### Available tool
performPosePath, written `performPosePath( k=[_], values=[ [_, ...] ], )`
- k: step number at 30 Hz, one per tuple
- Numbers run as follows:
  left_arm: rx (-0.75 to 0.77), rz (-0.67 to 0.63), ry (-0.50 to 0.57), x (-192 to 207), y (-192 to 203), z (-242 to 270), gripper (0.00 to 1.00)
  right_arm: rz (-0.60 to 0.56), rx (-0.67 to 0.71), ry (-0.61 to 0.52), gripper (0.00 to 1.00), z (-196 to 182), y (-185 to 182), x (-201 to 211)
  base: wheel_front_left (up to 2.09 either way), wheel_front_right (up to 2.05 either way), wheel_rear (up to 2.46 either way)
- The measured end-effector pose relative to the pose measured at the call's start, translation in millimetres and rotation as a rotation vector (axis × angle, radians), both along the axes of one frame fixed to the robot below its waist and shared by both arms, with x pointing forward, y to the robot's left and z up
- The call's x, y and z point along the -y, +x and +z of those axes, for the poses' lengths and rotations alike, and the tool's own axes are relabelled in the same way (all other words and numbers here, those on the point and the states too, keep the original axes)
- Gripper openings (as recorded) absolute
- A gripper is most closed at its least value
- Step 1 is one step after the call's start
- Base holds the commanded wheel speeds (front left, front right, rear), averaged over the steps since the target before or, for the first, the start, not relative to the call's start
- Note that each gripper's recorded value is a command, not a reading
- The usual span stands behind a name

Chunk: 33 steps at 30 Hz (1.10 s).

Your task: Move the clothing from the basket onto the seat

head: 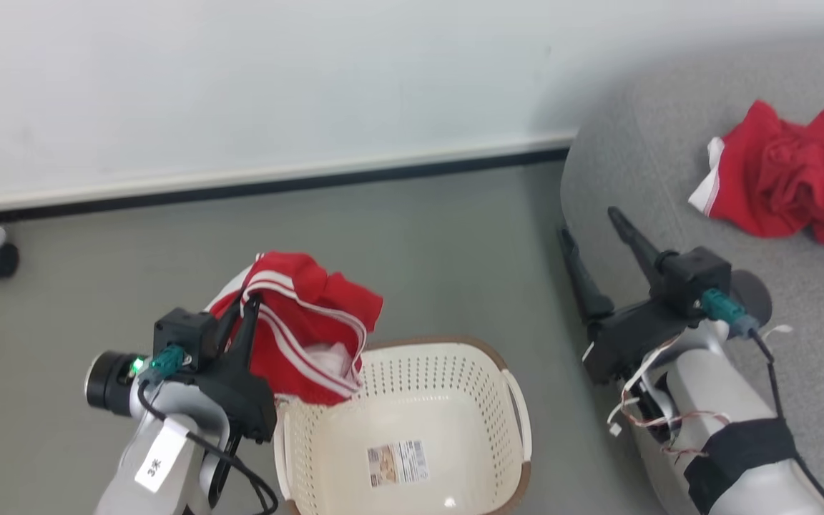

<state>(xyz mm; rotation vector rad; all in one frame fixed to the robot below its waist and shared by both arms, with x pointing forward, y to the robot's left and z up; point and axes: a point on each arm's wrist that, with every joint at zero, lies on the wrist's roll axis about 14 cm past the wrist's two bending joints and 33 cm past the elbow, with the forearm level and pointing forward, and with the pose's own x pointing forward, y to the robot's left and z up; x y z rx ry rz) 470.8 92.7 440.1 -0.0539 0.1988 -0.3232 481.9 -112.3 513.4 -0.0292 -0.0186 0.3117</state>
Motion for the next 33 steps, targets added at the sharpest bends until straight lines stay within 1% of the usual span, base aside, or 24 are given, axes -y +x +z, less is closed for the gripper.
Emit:
performPosePath(
  k=[4, 9, 15, 20, 25, 33],
  values=[
    [0.017, 0.028, -0.011, -10.0, -16.3, 10.4, 0.00, 0.032, -0.006, -0.005, 1.00, 2.0, -16.9, -11.7, 0.00, 0.00, 0.00],
    [0.053, 0.034, -0.021, -15.2, -36.6, 25.1, 0.00, 0.068, 0.000, -0.012, 1.00, 7.0, -38.0, -23.9, 0.00, 0.00, 0.00],
    [0.146, 0.023, -0.037, -13.7, -47.5, 57.9, 0.00, 0.113, 0.040, -0.016, 1.00, 23.2, -55.1, -40.0, 0.00, 0.00, 0.00],
    [0.197, 0.008, -0.044, -10.4, -55.7, 74.2, 0.00, 0.157, 0.062, -0.020, 1.00, 32.1, -64.0, -53.4, 0.00, 0.00, 0.00],
    [0.229, -0.015, -0.052, -3.3, -58.5, 85.3, 0.00, 0.201, 0.054, -0.035, 1.00, 28.3, -70.3, -67.0, 0.00, 0.00, 0.00],
    [0.249, -0.045, -0.066, 8.2, -59.2, 96.3, 0.00, 0.342, 0.023, -0.076, 1.00, 13.0, -86.1, -107.5, 0.00, 0.00, 0.00]
  ],
)
